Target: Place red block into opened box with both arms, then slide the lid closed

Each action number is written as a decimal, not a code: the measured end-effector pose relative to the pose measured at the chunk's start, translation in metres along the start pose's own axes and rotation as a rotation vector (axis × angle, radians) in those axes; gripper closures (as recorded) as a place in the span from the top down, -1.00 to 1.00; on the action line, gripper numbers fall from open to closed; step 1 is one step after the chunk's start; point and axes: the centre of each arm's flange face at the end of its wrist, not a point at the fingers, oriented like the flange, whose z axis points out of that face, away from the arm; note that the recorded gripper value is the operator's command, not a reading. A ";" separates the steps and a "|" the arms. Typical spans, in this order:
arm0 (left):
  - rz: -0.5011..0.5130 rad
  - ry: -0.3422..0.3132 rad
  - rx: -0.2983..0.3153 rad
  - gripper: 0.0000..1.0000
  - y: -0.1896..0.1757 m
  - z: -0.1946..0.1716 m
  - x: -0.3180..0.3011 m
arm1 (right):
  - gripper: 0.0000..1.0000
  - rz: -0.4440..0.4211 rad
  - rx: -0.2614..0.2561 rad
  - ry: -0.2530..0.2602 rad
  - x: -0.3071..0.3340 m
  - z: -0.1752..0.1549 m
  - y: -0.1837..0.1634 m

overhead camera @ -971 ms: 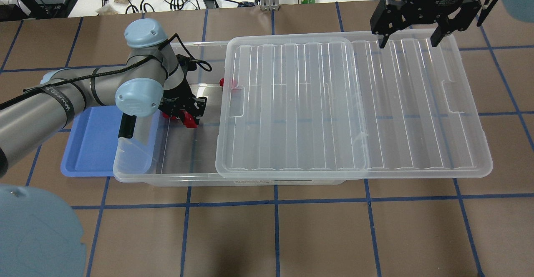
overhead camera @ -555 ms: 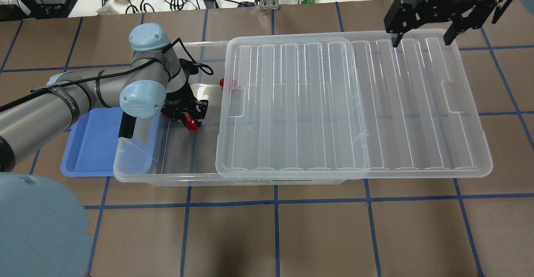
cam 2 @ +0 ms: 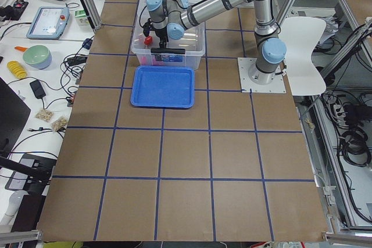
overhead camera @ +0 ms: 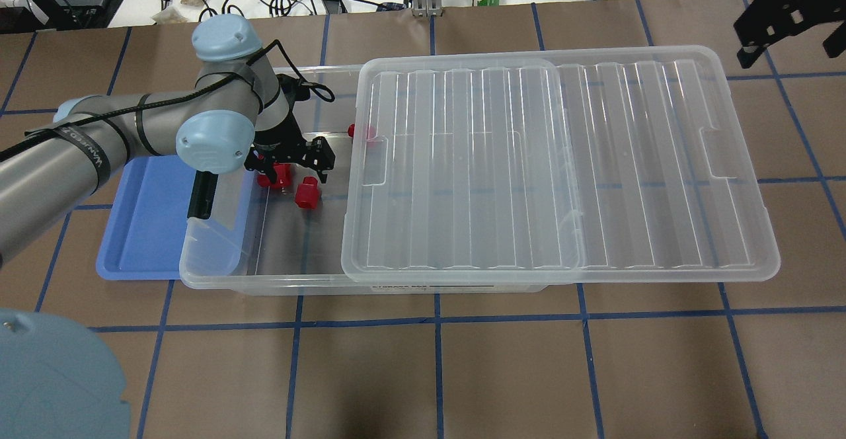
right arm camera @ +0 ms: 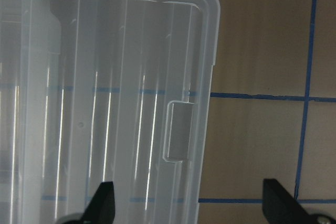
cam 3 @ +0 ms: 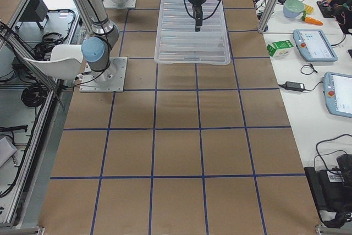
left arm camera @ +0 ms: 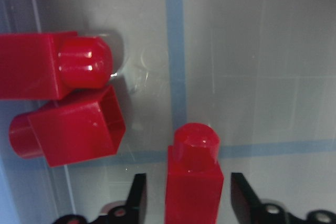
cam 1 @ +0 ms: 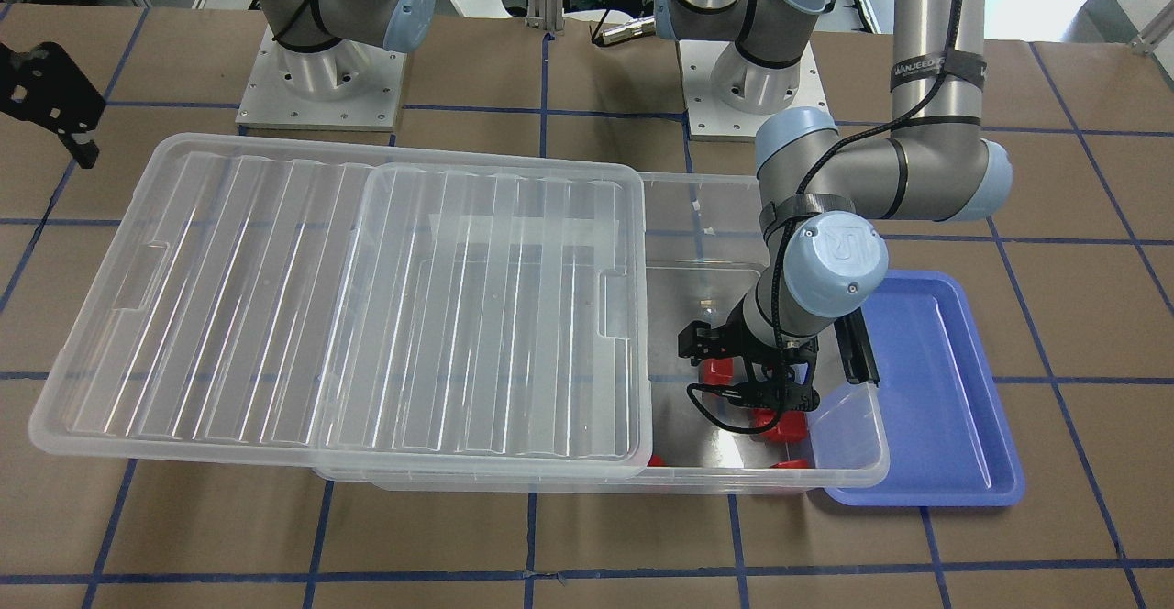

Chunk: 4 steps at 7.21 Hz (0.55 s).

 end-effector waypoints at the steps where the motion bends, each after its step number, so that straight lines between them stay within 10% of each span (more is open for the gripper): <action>1: -0.002 0.001 -0.015 1.00 -0.002 -0.044 -0.001 | 1.00 0.009 -0.007 -0.001 0.029 0.004 0.005; 4: -0.003 -0.001 -0.017 1.00 0.035 -0.170 0.003 | 1.00 0.046 -0.041 -0.014 0.068 0.041 0.006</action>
